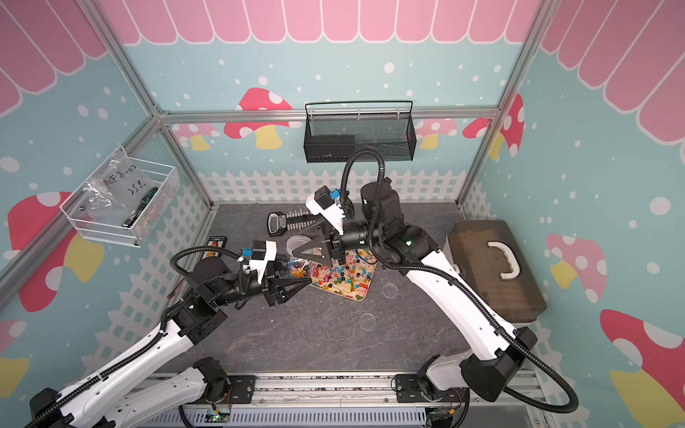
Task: Pour the candies out of the jar
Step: Unscrew the lid from the jar.
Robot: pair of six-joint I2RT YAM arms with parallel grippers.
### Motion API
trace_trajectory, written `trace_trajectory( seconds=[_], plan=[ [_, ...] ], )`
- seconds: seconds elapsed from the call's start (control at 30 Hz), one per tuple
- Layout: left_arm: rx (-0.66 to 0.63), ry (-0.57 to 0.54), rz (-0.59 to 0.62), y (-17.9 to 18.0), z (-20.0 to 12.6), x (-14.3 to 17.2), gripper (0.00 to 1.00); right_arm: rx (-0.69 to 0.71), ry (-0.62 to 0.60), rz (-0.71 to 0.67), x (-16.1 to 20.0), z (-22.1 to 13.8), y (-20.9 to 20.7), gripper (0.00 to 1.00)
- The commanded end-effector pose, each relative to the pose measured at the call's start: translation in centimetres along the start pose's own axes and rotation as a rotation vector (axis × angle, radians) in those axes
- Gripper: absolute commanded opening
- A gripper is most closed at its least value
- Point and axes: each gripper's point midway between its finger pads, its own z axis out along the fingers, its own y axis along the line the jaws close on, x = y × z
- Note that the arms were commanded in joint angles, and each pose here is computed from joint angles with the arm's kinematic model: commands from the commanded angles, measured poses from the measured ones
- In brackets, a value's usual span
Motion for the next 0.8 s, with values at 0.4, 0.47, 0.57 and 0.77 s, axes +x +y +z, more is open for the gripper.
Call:
trace_trajectory(
  seconds=[0.4, 0.47, 0.57, 0.77],
  plan=[
    [-0.053, -0.062, -0.027, 0.2, -0.4, -1.4, 0.57, -0.004, -0.036, -0.145, -1.4, -1.2, 1.2, 0.79],
    [-0.084, -0.067, -0.018, 0.6, -0.6, -1.4, 0.57, 0.088, -0.043, -0.109, -1.8, -1.7, 0.5, 0.81],
    [-0.141, -0.064, -0.001, 1.4, -1.1, -1.0, 0.57, 0.243, -0.064, 0.021, -2.1, -2.6, -1.4, 0.82],
    [-0.222, -0.034, 0.035, 2.6, -1.5, -0.3, 0.58, 0.382, -0.062, 0.231, -0.9, -3.3, -3.6, 0.79]
  ],
)
